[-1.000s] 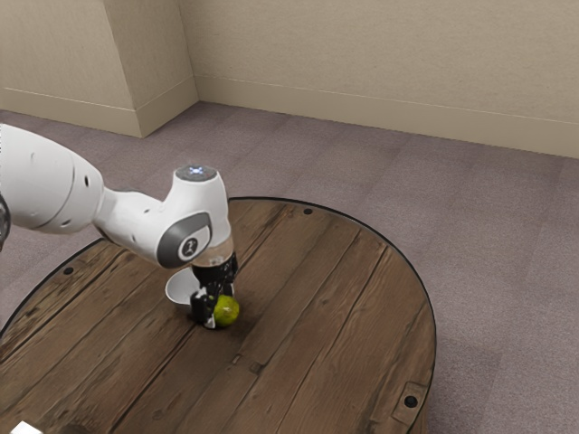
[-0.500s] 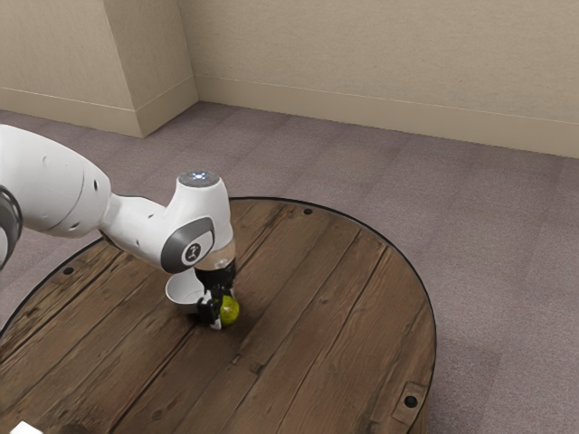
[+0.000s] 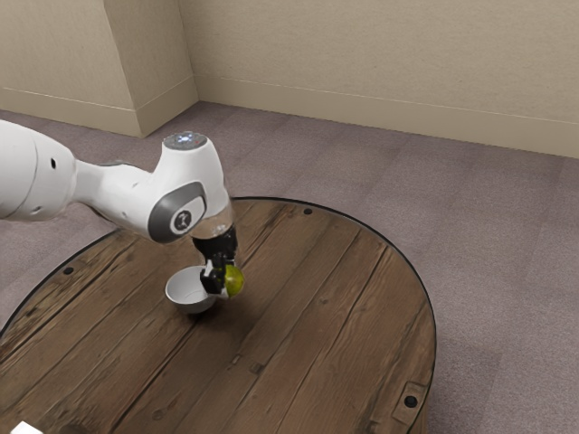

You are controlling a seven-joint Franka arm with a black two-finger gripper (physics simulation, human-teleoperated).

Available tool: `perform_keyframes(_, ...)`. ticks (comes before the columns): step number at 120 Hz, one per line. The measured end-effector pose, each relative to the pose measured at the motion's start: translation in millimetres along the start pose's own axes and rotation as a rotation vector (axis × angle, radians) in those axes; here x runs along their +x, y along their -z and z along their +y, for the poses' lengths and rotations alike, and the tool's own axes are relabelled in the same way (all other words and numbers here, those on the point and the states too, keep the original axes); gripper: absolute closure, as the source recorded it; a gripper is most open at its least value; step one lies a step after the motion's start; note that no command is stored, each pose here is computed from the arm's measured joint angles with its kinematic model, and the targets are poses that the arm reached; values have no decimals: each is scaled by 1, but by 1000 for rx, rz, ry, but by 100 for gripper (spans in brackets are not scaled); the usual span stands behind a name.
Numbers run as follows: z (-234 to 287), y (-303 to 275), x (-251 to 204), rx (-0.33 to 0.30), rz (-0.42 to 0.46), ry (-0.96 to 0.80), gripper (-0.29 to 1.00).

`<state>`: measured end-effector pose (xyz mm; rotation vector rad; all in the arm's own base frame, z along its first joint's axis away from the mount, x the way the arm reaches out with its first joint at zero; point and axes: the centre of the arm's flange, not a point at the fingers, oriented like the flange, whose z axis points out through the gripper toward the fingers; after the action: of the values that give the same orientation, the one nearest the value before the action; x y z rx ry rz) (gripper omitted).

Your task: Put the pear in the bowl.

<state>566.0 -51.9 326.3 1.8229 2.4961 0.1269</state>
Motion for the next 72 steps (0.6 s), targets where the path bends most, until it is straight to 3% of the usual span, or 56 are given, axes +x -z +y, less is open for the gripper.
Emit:
perform_keyframes(24, 21, 4, 52, 14, 19, 101, 37)
perform_keyframes(50, 28, -19, 72, 45, 51, 130, 37)
perform_keyframes(72, 29, -23, 77, 49, 65, 135, 23)
